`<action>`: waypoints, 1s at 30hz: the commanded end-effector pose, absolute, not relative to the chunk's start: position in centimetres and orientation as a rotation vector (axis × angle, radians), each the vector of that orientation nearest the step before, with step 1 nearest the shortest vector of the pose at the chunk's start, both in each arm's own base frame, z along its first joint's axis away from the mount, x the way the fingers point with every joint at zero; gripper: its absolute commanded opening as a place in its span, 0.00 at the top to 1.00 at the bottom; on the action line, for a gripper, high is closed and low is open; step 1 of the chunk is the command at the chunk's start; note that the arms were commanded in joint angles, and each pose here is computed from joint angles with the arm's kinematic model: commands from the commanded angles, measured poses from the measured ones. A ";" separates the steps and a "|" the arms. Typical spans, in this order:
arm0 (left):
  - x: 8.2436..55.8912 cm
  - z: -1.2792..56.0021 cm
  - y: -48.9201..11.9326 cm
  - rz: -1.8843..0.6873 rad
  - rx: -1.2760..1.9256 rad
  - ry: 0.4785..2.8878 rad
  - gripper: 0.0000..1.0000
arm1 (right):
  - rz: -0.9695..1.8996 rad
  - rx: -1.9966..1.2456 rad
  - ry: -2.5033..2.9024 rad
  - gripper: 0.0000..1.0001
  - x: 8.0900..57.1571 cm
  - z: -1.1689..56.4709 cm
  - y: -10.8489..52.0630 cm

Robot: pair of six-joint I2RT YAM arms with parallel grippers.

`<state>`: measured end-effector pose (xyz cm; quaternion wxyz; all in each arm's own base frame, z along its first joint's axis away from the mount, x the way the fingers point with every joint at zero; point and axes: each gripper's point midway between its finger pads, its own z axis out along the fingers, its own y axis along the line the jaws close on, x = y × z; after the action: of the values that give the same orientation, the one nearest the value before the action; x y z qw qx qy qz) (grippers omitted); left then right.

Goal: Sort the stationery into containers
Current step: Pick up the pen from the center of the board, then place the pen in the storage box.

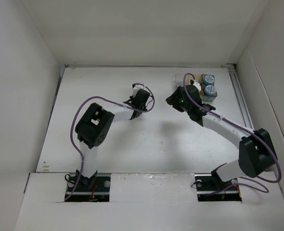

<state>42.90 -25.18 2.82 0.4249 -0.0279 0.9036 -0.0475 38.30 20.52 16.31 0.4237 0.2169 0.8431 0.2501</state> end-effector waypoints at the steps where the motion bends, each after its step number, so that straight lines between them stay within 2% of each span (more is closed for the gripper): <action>1: 41.8 2.5 -24.4 -0.110 -0.056 2.282 1.00 | 0.704 0.531 2.047 0.47 38.5 17.9 21.9; 2: 41.6 3.0 -24.9 -0.162 -0.058 2.275 1.00 | 0.696 0.532 2.059 0.41 38.6 17.4 21.9; 5: 40.0 4.9 -25.3 -0.276 -0.045 2.254 1.00 | 0.748 0.501 2.088 0.34 38.2 17.1 22.9; 6: 39.6 7.0 -26.3 -0.377 -0.025 2.215 1.00 | 0.787 0.479 2.093 0.33 38.0 17.3 23.5; 8: 37.6 7.2 -26.7 -0.482 0.008 2.216 1.00 | 0.823 0.437 2.112 0.30 37.6 17.2 24.5; 9: 37.0 9.6 -28.1 -0.614 0.040 2.161 1.00 | 0.846 0.424 2.111 0.29 37.5 17.4 24.8; 19: 31.3 13.7 -30.8 -1.035 0.167 2.044 1.00 | 0.986 0.314 2.161 0.27 35.8 16.7 29.6; 22: 30.4 14.3 -31.3 -1.105 0.189 2.021 1.00 | 0.986 0.300 2.163 0.32 35.6 16.7 30.4; 26: 29.6 15.5 -31.4 -1.170 0.199 1.975 1.00 | 0.969 0.321 2.179 0.45 35.8 15.8 30.3; 28: 29.3 15.9 -31.5 -1.190 0.201 1.959 1.00 | 0.974 0.311 2.182 0.47 35.7 15.8 30.8; 29: 29.1 15.9 -31.4 -1.192 0.202 1.953 1.00 | 0.966 0.317 2.178 0.52 35.9 15.8 30.7; 30: 29.1 16.6 -31.4 -1.205 0.196 1.933 1.00 | 0.960 0.318 2.187 0.62 35.9 15.4 30.7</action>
<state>29.53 -30.61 12.03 0.3798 0.0652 0.8176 -0.4279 34.50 29.47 13.13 0.3310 0.1223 0.8689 0.3472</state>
